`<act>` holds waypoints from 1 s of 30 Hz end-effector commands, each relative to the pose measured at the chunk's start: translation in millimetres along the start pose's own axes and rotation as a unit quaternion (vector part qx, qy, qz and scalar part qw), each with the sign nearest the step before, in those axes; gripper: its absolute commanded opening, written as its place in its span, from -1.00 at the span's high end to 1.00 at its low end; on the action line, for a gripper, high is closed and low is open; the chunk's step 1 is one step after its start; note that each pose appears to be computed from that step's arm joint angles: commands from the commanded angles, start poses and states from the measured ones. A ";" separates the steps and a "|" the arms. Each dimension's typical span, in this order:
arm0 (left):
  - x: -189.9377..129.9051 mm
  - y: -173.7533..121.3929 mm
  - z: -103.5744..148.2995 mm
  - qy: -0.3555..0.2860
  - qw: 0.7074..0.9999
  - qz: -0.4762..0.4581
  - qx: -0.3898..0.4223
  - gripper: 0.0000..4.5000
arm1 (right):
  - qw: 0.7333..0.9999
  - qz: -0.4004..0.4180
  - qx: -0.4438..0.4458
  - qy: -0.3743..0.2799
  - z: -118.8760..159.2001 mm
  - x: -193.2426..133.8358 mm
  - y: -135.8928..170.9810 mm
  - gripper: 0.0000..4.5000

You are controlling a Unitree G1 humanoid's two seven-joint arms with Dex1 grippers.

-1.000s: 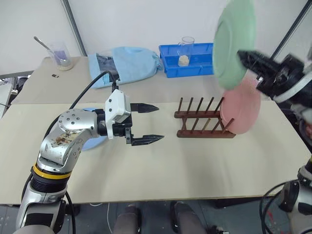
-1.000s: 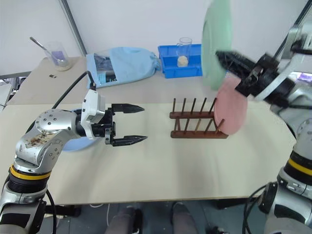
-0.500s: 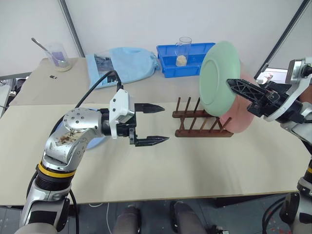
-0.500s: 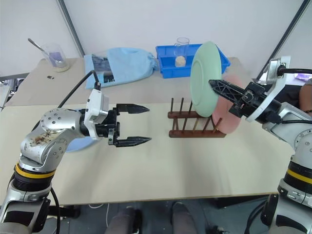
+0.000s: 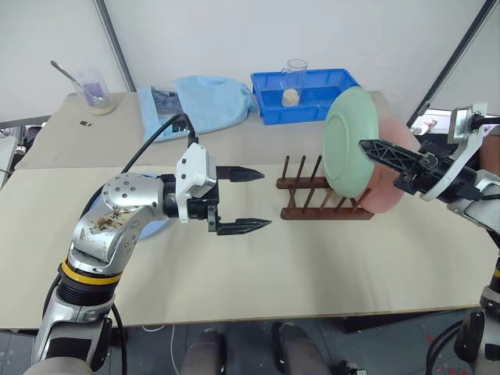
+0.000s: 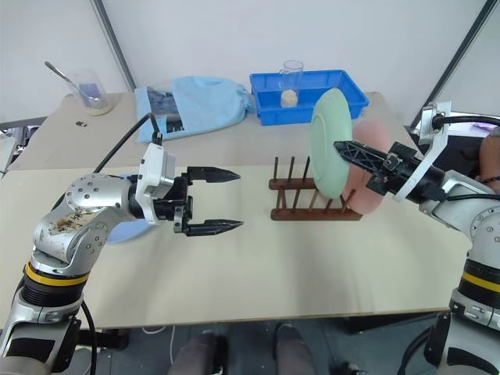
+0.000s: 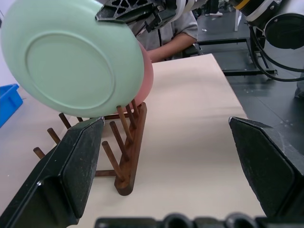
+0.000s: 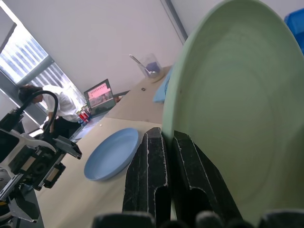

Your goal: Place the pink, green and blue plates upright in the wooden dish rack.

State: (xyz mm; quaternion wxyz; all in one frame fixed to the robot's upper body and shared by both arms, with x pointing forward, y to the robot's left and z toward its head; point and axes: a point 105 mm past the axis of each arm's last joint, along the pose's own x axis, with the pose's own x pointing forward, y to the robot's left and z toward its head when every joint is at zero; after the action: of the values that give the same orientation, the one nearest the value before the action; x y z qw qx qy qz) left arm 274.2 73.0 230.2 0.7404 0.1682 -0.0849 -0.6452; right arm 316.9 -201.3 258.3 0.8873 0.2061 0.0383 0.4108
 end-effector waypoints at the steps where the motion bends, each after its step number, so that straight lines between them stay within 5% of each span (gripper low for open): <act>1: 1.6 -0.9 9.6 -0.012 1.000 -0.005 0.021 -1.00 | 1.000 -0.001 -0.017 -0.003 9.9 1.3 3.3 0.98; 5: 1.9 -0.6 9.3 -0.012 1.000 -0.003 0.022 -1.00 | 1.000 -0.008 -0.016 0.000 10.5 3.2 -0.6 0.98; 18: -1.5 4.9 5.2 -0.007 0.999 0.029 0.013 -1.00 | 0.986 -0.042 -0.159 -0.031 45.5 7.4 3.6 -0.98; 26: -37.0 31.2 -4.9 -0.007 0.971 0.239 -0.016 -1.00 | 0.917 0.029 -0.396 0.045 47.9 14.9 32.7 -0.98; 30: -100.8 47.7 -22.7 0.001 0.862 0.506 -0.026 -1.00 | 0.891 0.117 -0.432 0.077 31.2 30.1 56.5 -0.98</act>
State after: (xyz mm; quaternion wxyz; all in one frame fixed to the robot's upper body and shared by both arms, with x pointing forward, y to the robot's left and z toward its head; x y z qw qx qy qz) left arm 311.6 150.1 221.5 0.9432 0.0721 -0.1085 -0.3056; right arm 315.5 -170.5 300.7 0.8571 -0.1936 -0.0697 0.4722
